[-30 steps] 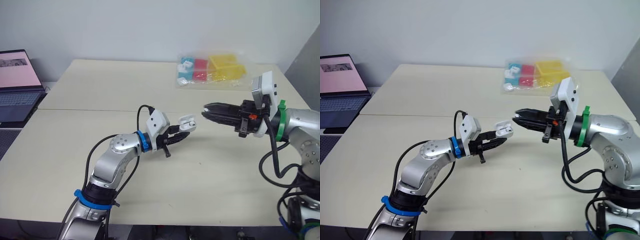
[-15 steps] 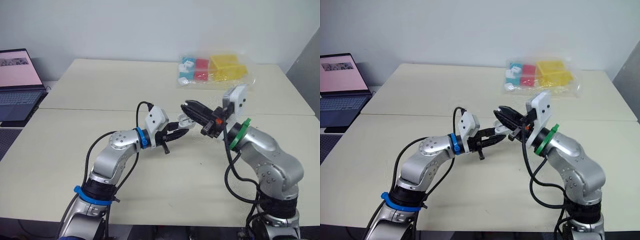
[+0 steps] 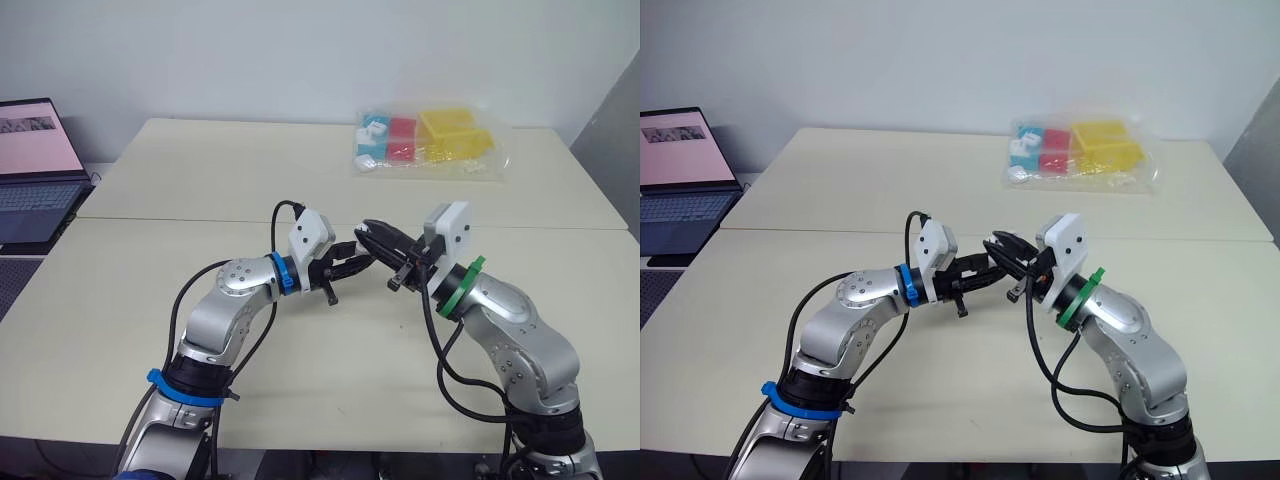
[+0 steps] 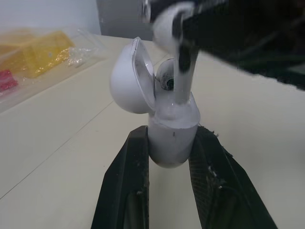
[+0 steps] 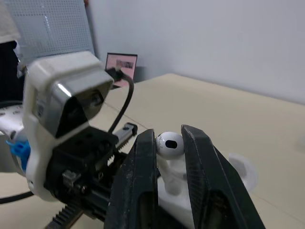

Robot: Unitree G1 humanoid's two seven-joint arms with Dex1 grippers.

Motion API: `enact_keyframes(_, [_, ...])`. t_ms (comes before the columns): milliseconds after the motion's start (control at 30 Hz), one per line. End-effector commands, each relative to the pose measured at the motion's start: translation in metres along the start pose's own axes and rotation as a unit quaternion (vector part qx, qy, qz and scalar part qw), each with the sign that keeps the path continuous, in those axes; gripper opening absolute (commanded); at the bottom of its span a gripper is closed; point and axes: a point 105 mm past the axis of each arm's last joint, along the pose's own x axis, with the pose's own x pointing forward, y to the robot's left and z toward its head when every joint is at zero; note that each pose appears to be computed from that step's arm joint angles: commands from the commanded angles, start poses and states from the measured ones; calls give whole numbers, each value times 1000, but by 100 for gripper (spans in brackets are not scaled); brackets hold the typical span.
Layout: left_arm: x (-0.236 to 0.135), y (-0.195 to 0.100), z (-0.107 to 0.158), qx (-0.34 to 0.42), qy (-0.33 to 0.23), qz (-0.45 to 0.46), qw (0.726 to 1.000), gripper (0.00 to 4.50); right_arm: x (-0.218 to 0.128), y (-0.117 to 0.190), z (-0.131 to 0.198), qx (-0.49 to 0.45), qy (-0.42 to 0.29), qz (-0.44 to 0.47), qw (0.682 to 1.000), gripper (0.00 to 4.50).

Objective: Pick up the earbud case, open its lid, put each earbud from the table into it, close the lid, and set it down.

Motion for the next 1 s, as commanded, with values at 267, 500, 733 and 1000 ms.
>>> enact_keyframes(267, [-2,-2,16,17,-20,-6,1000,77,1,4,1,-30,-20,2,999,39])
enact_keyframes(500, [-1,-3,18,14,-21,-5,1000,77,4,3,-3,-40,-23,-3,999,39])
enact_keyframes(733, [-2,0,20,13,-24,0,1000,77,2,5,-13,-44,-9,0,999,39])
enact_keyframes(1000, [-2,-1,21,10,-24,1,1000,77,-2,6,-17,-33,-1,-2,999,140])
